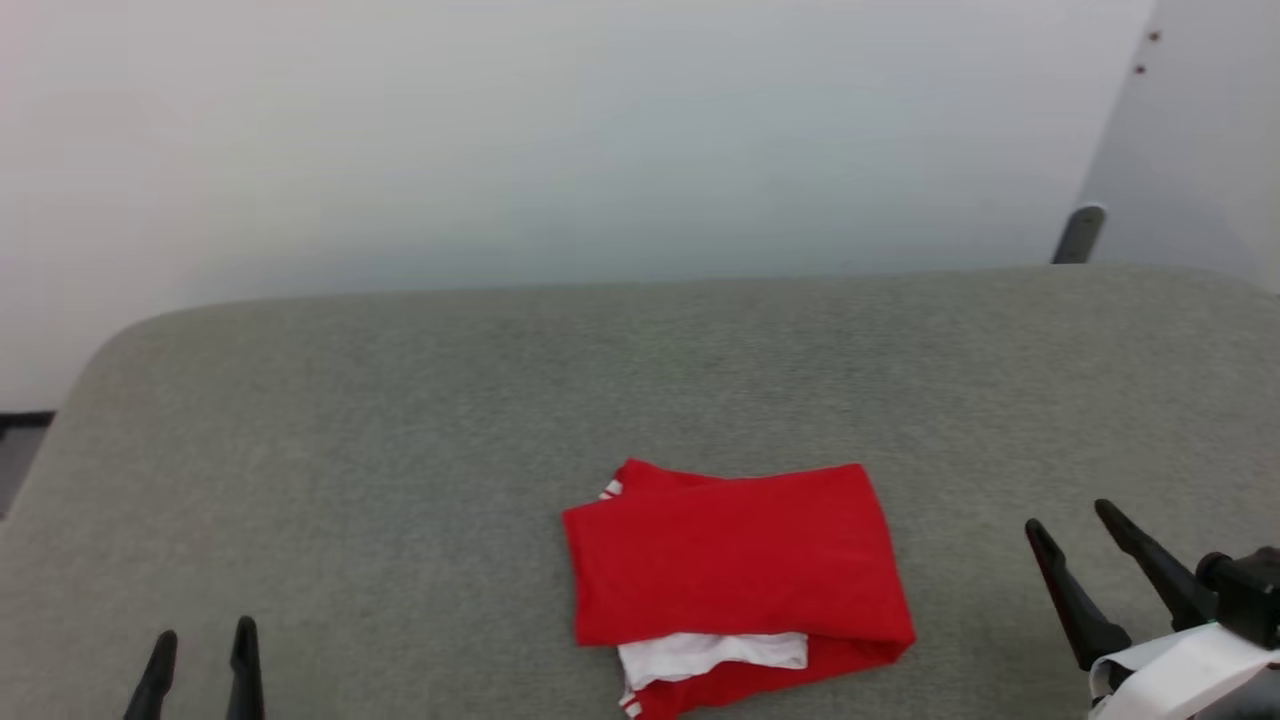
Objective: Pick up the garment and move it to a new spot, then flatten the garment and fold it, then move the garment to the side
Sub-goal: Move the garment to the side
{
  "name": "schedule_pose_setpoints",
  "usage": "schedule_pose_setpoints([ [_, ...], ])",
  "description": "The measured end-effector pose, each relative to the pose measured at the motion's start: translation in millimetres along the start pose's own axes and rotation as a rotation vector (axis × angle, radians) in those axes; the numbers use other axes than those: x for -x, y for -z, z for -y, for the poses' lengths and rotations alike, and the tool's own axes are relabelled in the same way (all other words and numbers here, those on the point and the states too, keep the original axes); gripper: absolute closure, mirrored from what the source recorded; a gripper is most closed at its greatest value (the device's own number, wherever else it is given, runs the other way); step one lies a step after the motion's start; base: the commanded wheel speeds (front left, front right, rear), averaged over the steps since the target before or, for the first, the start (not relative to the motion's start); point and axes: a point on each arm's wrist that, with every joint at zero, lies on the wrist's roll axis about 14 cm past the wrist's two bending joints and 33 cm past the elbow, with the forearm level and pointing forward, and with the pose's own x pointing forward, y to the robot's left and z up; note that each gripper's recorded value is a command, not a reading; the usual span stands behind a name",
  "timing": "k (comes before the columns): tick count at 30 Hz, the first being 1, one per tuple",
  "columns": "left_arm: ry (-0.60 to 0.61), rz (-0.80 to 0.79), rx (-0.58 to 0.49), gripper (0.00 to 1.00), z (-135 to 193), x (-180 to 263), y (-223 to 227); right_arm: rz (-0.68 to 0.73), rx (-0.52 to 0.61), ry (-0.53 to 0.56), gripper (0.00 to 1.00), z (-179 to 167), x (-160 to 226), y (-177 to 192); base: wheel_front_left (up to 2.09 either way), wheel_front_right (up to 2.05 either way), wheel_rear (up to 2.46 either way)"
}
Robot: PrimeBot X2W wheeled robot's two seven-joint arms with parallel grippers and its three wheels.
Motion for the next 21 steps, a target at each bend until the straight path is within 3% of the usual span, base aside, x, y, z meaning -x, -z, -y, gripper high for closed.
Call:
schedule_pose_setpoints([
  [11, -0.056, 0.001, 0.005, 0.00, -14, 19, -1, -0.135, 0.000, -0.154, 0.00, -41, -47, 27, 0.00, 0.00, 0.00],
  [21, -0.109, -0.027, 0.025, 0.00, -20, 24, 9, -0.440, 0.007, -0.203, 0.00, -49, -68, 102, 0.00, 0.00, 0.00],
])
